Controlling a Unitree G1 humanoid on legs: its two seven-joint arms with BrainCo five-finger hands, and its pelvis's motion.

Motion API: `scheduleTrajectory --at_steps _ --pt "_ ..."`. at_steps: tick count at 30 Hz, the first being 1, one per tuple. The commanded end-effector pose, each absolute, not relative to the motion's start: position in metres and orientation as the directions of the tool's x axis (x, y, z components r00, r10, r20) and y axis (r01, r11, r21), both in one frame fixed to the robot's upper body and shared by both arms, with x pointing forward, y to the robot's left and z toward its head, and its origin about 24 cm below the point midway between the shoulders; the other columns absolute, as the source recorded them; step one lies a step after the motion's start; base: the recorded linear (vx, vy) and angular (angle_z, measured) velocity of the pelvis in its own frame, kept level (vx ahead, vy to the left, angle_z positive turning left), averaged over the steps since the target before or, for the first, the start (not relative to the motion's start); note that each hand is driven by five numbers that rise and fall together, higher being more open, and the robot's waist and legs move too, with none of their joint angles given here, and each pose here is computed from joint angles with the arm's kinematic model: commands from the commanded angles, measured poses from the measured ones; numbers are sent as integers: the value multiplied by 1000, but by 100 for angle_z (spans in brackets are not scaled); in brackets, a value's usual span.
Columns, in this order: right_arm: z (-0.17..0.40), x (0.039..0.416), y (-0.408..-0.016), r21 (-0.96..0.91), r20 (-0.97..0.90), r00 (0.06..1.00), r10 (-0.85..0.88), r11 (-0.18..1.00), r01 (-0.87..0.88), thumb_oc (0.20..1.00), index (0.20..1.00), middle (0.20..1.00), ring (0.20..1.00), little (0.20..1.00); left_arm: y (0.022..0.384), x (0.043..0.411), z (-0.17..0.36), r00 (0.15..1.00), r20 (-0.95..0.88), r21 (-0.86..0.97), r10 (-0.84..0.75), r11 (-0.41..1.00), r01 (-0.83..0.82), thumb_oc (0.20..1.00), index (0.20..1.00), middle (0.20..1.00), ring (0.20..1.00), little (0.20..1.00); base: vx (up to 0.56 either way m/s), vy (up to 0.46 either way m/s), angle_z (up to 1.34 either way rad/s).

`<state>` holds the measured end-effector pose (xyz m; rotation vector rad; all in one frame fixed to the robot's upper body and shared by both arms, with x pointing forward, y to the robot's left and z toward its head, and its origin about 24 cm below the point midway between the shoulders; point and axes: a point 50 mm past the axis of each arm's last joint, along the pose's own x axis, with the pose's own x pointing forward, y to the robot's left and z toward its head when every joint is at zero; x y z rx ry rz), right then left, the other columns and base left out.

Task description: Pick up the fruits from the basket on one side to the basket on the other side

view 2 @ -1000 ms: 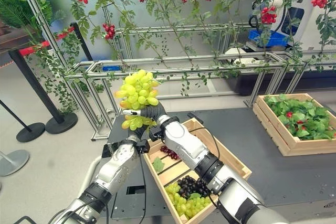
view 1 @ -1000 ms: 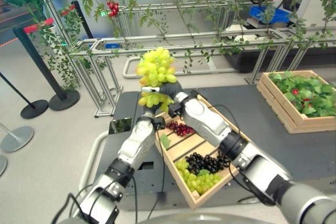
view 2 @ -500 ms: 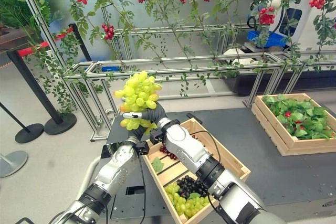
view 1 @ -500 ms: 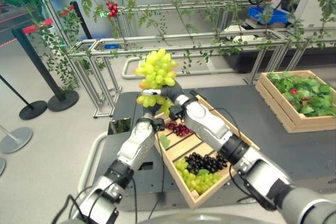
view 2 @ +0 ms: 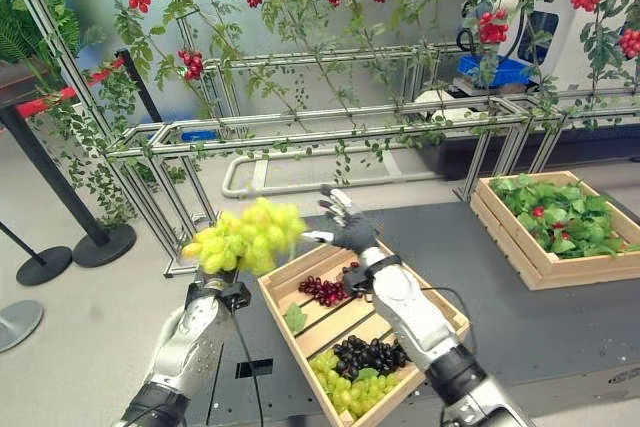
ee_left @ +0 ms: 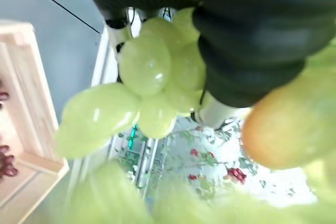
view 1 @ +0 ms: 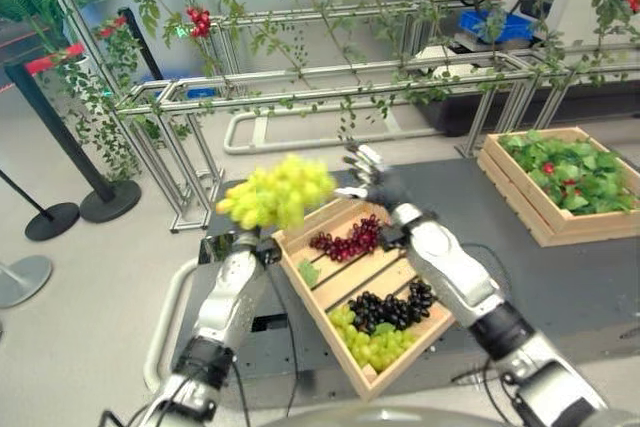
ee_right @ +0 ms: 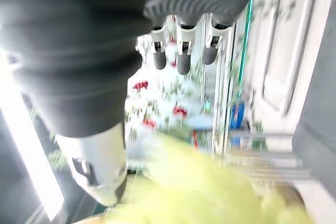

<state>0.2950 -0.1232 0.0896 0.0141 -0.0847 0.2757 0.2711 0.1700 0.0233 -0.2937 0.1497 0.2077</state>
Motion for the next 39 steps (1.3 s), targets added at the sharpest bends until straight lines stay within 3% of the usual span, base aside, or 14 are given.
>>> scheduleTrajectory --at_steps 1,5,18,27,39 --pt "130 297 -121 13 286 921 264 960 -280 1000 1000 1000 1000 1000 179 289 72 982 69 -301 177 942 -149 200 200 200 200 200 0 0 0" --pt "106 290 -150 53 206 965 165 982 -180 1000 1000 1000 1000 1000 193 271 58 980 30 -324 199 929 -179 200 200 200 200 200 -7 -42 -1" --pt "84 281 -165 49 125 980 154 986 -161 1000 1000 1000 1000 1000 207 237 34 971 -44 -401 237 886 -234 200 200 200 200 200 -68 -109 2" --pt "96 277 -180 -34 199 975 102 995 -97 1000 1000 1000 1000 1000 208 229 36 972 -14 -416 234 883 -219 200 200 200 200 200 -144 -86 47" --pt "88 268 -185 31 192 980 56 997 -64 1000 1000 1000 1000 1000 207 218 28 974 -32 -400 226 890 -220 200 200 200 200 200 -175 -8 70"
